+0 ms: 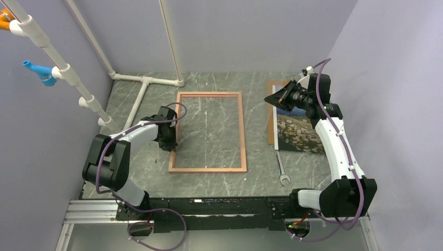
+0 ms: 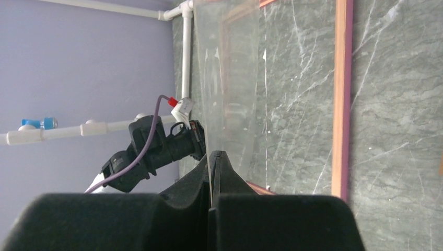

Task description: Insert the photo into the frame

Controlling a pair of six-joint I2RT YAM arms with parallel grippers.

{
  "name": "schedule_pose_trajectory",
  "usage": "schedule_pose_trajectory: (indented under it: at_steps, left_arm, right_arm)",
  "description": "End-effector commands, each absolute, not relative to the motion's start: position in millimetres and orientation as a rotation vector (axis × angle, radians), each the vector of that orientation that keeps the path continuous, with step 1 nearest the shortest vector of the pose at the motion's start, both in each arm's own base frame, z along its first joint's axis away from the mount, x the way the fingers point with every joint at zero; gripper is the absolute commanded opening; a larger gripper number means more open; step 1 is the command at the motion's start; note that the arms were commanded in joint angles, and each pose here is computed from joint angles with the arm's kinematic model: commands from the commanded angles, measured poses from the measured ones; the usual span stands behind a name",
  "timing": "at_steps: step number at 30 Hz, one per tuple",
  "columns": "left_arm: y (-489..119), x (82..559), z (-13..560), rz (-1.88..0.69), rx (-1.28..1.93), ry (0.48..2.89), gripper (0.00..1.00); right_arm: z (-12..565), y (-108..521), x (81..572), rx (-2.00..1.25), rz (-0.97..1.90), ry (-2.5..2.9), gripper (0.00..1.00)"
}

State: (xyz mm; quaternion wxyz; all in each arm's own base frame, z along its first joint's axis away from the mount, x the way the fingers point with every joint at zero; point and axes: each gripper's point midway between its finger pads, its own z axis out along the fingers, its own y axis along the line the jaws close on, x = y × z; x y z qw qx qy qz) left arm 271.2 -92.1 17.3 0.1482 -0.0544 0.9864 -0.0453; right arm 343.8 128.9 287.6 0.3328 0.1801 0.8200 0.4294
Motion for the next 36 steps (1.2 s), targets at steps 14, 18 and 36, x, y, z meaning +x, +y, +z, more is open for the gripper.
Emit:
schedule_pose_trajectory:
  at_steps: [14,18,36]
  left_arm:
    - [-135,204,13,-0.276,-0.069,2.877,0.00]
    - [-138,194,15,-0.303,-0.114,2.877,0.00]
    - [-151,180,26,-0.463,-0.237,2.807,0.50]
  right_arm:
    - [309,126,342,0.342,1.173,2.100,0.00]
    - [305,126,344,0.327,1.171,2.121,0.00]
    - [281,135,336,0.226,1.240,2.130,0.00]
